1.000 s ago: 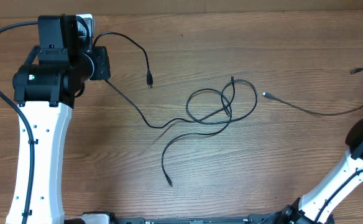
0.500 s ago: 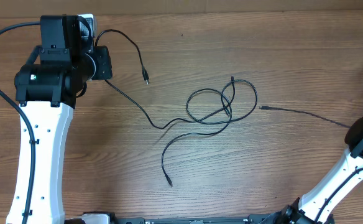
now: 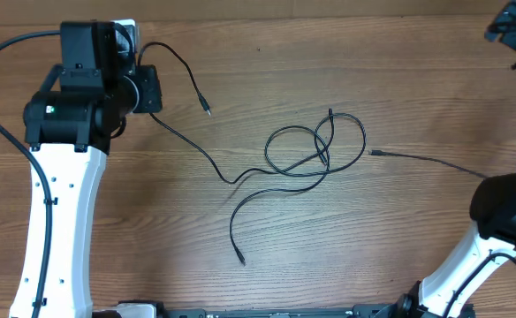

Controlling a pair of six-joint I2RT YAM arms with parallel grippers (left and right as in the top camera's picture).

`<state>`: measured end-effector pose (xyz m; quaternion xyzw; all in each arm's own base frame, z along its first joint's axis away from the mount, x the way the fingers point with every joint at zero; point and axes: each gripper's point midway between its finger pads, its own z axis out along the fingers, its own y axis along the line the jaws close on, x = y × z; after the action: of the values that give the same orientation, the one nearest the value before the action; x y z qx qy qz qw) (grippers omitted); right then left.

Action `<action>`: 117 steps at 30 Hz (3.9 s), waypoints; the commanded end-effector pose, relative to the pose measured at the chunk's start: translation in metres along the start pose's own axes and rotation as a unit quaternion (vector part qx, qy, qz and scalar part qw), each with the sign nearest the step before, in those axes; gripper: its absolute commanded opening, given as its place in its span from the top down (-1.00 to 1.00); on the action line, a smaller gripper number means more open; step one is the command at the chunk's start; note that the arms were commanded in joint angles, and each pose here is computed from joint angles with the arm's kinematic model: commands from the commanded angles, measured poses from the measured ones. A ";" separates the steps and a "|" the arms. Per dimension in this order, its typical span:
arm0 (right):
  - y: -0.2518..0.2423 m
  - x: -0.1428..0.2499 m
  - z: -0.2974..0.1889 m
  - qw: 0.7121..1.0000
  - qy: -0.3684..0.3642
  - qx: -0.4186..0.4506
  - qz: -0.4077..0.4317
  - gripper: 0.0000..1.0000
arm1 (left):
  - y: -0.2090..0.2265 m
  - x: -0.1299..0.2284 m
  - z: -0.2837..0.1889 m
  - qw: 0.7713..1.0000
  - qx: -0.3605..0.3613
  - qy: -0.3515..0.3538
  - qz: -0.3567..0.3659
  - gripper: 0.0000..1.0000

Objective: Untangle cables
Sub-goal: 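Release the cable and bring the right gripper back above the tangle, then lower the right gripper onto the remaining cable knot, then grasp a black cable strand in the knot with the right gripper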

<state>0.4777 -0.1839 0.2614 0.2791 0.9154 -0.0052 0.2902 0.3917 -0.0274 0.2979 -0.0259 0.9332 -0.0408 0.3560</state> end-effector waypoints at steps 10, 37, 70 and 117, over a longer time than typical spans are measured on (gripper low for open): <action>0.109 0.088 -0.052 0.985 0.110 -0.094 -0.093 -1.00 | -0.025 0.011 -0.004 0.997 0.019 0.012 0.070 0.91; 0.219 0.209 -0.093 0.932 0.215 -0.165 -0.241 -1.00 | 0.011 0.014 -0.007 0.991 -0.090 0.021 0.093 -0.98; 0.155 0.403 -0.099 0.952 0.237 -0.095 -0.168 -1.00 | -0.018 0.023 -0.006 0.990 -0.048 0.032 0.127 -0.99; 0.228 0.493 0.004 0.894 0.362 0.014 0.264 -0.91 | -0.019 0.022 -0.006 0.991 -0.043 0.030 0.123 -0.99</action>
<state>0.2579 0.2645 0.0306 0.4859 0.8520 0.1679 -0.0986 0.3736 -0.0457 0.2866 0.0682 0.9425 0.0469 0.3238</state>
